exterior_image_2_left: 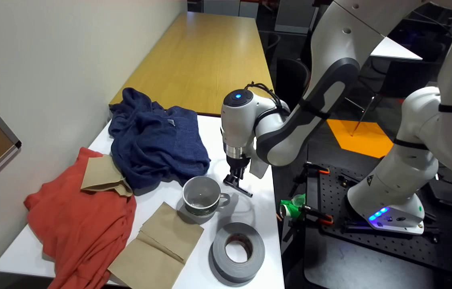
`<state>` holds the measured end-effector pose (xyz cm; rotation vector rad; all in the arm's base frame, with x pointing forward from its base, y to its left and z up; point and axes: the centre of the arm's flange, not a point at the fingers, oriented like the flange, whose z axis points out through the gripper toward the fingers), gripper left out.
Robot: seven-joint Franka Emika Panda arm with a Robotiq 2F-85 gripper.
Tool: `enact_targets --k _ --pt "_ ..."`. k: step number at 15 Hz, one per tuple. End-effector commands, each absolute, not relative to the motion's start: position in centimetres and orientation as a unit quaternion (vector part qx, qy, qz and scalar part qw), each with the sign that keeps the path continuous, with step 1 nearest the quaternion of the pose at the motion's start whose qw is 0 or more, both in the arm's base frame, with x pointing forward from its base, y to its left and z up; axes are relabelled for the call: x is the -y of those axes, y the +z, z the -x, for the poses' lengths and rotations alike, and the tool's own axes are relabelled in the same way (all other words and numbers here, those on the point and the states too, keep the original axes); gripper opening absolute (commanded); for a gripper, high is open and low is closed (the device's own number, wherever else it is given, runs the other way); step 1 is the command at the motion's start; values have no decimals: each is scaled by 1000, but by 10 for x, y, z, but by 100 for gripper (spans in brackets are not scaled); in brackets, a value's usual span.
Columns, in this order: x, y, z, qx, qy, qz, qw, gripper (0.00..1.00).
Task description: Remove the pen from the green mug
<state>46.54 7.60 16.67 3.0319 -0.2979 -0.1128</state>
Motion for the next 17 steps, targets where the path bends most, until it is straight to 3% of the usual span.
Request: enact_targets --k 1,5,6,14,17 --pt "-76 203 -454 122 -3 -991 53 67" --pt "-78 248 -445 118 41 -990 67 97" --pt "-79 259 -442 117 52 -989 72 100" --pt "-92 312 -419 103 110 -985 85 100" --pt "-94 302 -434 95 106 -987 78 100"
